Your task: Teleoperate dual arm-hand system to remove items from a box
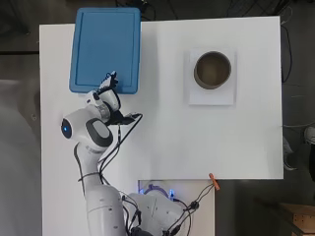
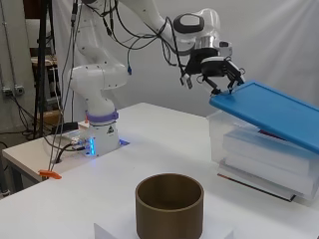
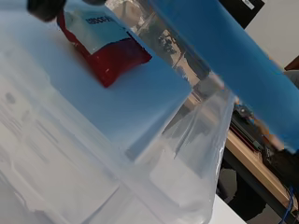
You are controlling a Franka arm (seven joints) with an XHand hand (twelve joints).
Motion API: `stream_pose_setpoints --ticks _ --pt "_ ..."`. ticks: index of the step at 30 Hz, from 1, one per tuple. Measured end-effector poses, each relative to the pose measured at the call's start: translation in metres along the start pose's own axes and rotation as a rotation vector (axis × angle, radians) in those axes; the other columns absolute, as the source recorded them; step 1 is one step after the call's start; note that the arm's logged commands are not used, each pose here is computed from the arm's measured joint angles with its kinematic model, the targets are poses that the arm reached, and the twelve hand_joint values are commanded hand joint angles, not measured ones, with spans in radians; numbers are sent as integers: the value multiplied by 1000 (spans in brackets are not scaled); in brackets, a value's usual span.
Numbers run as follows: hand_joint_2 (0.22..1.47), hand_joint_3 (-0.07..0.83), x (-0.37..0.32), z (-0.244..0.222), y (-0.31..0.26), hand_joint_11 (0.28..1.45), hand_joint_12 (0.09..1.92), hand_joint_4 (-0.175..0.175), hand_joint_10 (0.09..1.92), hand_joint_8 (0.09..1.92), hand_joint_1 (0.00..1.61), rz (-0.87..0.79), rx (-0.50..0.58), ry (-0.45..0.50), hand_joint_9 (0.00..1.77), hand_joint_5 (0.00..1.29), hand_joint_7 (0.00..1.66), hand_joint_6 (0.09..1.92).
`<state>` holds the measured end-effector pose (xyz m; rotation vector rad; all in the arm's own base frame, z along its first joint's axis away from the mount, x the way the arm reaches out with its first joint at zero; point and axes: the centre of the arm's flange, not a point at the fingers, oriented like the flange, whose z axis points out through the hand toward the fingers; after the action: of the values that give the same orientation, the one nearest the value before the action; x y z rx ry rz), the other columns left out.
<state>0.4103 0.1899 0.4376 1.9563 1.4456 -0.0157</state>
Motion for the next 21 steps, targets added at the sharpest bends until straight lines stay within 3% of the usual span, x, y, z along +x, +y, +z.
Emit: stream_pose_setpoints --ticks 2,5,6,7,8,10,12,13,14,16,17,19,20,21 --pt "1158 -1 1 -2 -1 767 289 -174 1213 1397 1356 7 -9 -6 798 918 890 913" --pt "1189 -3 1 -5 -4 601 970 -175 1488 1314 1239 12 -36 -5 772 840 844 1152" --pt "1177 -3 -2 -8 -3 571 1189 -49 1585 1413 1145 19 -55 17 798 860 841 1145" --pt "1168 -2 -3 -13 -3 555 1351 52 1692 1564 1071 28 -79 40 814 875 829 1144" --pt "1171 2 -5 -22 -1 542 1443 113 1791 1724 1020 42 -111 75 814 865 805 1184" --pt "1200 11 -11 -47 1 534 1530 162 1888 1885 952 72 -182 168 807 803 765 1312" --pt "1217 7 -21 -71 -4 542 1589 173 1914 1920 928 91 -255 275 819 775 745 1353" --pt "1220 5 -28 -79 -9 532 1563 175 1918 1920 924 93 -275 344 810 772 737 1356" --pt "1224 3 -33 -85 -13 519 1386 175 1920 1920 921 86 -285 405 799 765 737 1365" --pt "1222 0 -43 -98 -21 540 563 175 1912 1920 925 55 -284 516 804 773 796 1356" --pt "1212 -2 -49 -102 -24 559 307 175 1898 1920 937 42 -270 558 832 793 831 1325" --pt "1092 -13 -61 -107 -29 633 94 90 915 891 515 28 -234 622 766 597 721 594" --pt "1074 -7 -64 -110 -30 618 87 73 516 492 366 27 -217 640 727 549 682 330" --pt "1077 -3 -66 -112 -30 593 87 72 270 255 295 33 -190 639 697 547 674 175"
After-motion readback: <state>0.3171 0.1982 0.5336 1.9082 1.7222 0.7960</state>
